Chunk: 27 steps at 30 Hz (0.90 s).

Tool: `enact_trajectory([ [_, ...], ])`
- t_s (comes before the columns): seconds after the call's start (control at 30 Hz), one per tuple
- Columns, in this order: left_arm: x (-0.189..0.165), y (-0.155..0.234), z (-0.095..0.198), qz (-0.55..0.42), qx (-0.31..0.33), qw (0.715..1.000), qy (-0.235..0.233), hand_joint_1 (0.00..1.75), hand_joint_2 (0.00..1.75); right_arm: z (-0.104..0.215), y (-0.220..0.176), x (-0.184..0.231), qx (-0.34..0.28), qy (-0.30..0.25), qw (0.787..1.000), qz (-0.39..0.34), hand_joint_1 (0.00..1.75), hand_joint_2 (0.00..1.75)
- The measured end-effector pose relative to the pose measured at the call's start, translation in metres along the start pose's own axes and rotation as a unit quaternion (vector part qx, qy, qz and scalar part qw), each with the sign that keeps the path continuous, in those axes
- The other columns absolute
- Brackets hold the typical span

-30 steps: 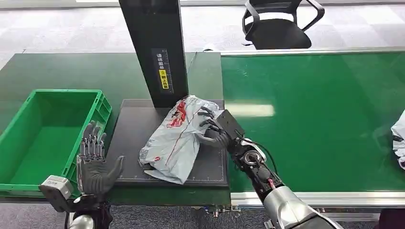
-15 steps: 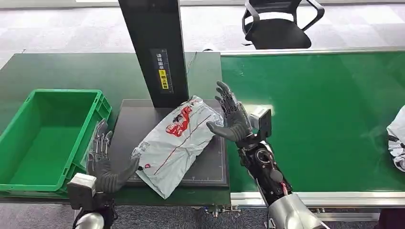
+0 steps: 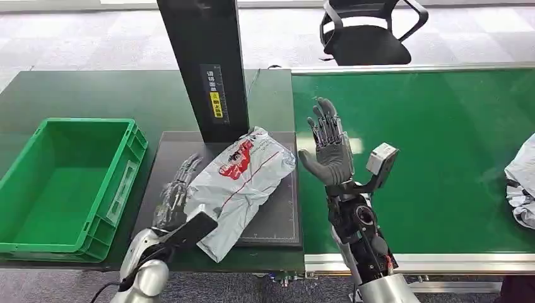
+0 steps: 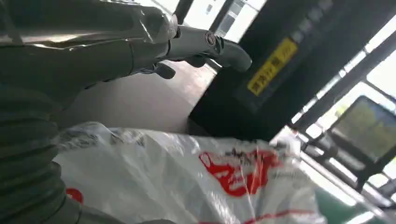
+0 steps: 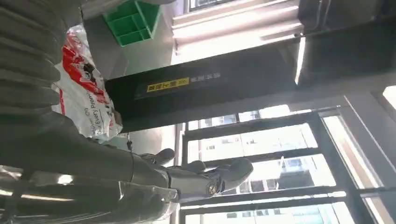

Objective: Moved the parcel from conveyor to table for the left to box.

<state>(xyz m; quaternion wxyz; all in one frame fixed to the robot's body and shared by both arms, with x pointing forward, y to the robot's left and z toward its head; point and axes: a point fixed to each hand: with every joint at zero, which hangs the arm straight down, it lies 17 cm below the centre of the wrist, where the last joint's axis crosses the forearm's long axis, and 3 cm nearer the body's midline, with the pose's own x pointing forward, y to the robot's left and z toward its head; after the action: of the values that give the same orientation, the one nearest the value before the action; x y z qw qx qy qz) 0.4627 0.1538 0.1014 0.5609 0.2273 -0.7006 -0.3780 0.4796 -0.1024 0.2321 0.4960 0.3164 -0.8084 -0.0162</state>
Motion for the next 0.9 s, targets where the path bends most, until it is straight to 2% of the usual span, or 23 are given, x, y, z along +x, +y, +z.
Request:
enact_trajectory([
  [0.13,-0.014,-0.025,-0.024,-0.048,-0.062,0.997,0.008,0.0,1.75,0.001,-0.007,0.006,-0.015,-0.009,1.0,-0.008,0.0,1.75],
  [0.33,-0.042,-0.037,-0.05,-0.104,-0.126,0.986,0.031,0.0,1.75,0.004,-0.019,0.011,-0.034,-0.015,0.999,-0.01,0.0,1.75],
  [0.37,-0.045,-0.038,-0.051,-0.111,-0.134,0.984,0.034,0.09,1.75,0.005,-0.02,0.012,-0.037,-0.015,0.999,-0.01,0.0,1.75],
  [0.4,-0.048,-0.039,-0.053,-0.118,-0.14,0.983,0.037,1.41,1.75,0.005,-0.021,0.012,-0.039,-0.016,0.999,-0.01,0.0,1.75],
  [0.43,-0.051,-0.038,-0.055,-0.123,-0.145,0.981,0.038,1.73,1.75,0.006,-0.023,0.013,-0.041,-0.017,0.999,-0.011,0.0,1.75],
  [0.7,-0.068,-0.038,-0.06,-0.169,-0.18,0.968,0.048,1.75,1.75,0.011,-0.03,0.016,-0.053,-0.021,0.998,-0.014,0.0,1.75],
  [0.9,-0.072,-0.027,-0.064,-0.172,-0.16,0.971,0.049,1.75,1.75,0.02,-0.035,0.016,-0.064,-0.022,0.998,-0.018,0.0,1.75],
])
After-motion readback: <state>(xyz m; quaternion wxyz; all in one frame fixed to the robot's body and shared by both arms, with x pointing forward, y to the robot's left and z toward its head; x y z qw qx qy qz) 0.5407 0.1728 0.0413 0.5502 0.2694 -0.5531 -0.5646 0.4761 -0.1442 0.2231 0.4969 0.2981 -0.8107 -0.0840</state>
